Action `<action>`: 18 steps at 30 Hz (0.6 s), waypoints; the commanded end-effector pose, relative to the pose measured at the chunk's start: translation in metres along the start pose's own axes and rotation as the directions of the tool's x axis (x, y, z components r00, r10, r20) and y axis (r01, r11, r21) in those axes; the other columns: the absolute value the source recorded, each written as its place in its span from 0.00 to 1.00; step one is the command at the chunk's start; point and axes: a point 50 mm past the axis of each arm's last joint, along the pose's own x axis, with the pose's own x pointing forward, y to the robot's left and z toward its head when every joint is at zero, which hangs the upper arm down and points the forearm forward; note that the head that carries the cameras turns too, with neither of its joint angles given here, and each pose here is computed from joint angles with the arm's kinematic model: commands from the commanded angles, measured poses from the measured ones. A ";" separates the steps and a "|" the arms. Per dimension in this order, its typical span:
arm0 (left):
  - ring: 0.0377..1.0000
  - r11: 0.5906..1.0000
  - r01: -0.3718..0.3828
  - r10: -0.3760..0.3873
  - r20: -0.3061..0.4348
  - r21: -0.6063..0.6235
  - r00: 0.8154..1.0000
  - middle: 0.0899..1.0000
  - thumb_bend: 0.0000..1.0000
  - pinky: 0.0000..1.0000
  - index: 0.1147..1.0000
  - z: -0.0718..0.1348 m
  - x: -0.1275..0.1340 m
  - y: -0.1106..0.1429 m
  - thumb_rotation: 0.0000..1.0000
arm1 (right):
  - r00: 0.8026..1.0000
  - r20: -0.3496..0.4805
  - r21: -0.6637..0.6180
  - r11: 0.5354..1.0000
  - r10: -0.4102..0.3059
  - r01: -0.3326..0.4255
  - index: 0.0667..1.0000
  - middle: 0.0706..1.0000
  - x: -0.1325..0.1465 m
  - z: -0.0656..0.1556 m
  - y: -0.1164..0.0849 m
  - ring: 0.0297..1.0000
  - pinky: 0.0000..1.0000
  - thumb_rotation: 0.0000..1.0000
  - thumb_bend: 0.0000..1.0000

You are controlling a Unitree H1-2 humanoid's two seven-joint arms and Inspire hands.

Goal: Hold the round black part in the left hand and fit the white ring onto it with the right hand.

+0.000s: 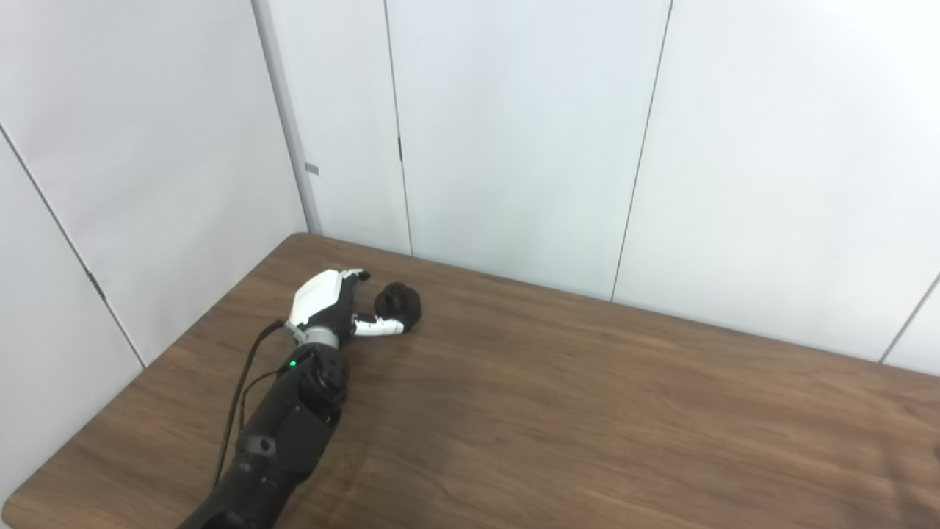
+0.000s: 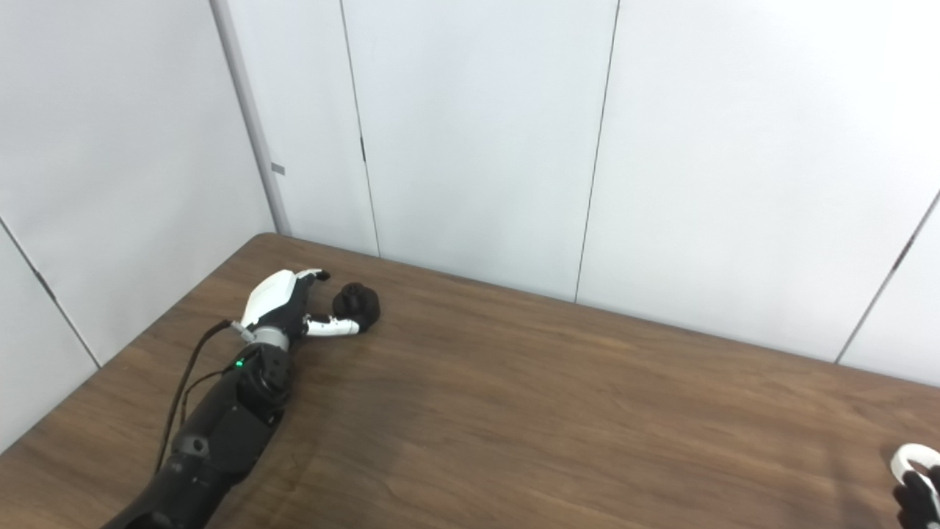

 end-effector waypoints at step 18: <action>0.99 1.000 0.012 -0.012 0.041 0.004 0.999 0.93 0.97 1.00 0.81 0.037 0.026 0.019 0.35 | 0.988 -0.153 0.073 0.997 -0.016 0.027 1.00 0.95 -0.041 -0.038 0.020 0.94 1.00 1.00 0.43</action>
